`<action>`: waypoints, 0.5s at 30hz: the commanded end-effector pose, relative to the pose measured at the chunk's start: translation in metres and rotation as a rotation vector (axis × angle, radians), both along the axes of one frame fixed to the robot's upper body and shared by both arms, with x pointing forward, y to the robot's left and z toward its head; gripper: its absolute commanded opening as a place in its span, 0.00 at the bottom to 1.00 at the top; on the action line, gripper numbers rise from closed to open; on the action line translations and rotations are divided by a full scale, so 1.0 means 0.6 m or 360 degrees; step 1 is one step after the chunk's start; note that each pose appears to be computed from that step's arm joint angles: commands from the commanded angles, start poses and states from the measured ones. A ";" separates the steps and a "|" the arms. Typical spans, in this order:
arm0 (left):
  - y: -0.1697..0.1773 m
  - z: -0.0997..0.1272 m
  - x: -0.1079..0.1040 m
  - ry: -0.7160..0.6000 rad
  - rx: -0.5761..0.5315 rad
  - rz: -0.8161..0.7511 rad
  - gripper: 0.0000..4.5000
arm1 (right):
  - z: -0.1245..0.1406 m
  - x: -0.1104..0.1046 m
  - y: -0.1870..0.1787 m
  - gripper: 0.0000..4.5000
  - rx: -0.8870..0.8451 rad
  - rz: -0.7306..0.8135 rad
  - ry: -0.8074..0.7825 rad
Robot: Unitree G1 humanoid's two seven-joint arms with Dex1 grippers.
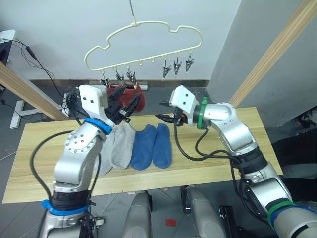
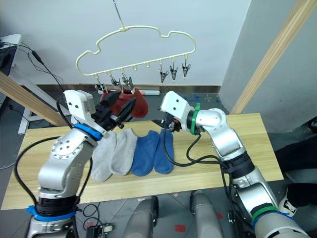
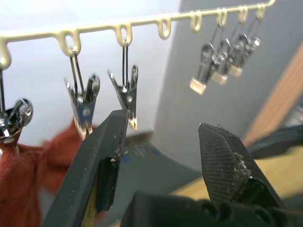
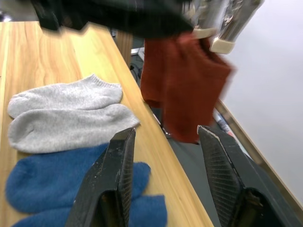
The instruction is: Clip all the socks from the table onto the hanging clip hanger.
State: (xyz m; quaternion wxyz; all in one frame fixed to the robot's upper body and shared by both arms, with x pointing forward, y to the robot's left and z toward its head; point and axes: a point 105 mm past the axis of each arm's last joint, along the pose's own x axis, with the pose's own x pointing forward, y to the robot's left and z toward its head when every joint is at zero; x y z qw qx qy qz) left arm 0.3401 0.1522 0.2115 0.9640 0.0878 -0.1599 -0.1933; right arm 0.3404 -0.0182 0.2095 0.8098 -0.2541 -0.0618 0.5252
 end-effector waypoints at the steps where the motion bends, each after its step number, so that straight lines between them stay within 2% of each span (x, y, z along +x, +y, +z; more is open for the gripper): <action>1: 0.002 0.003 0.006 -0.0118 0.0036 0.0088 0.59 | 0.038 -0.024 -0.009 0.48 0.0105 0.0037 -0.0042; 6: 0.004 0.003 0.025 -0.0190 0.0018 0.0179 0.59 | 0.064 -0.034 -0.036 0.48 0.0207 0.0024 -0.0035; 15: -0.008 0.006 0.056 -0.0225 -0.0049 0.0215 0.59 | 0.070 -0.026 -0.071 0.48 0.0190 -0.0070 -0.0048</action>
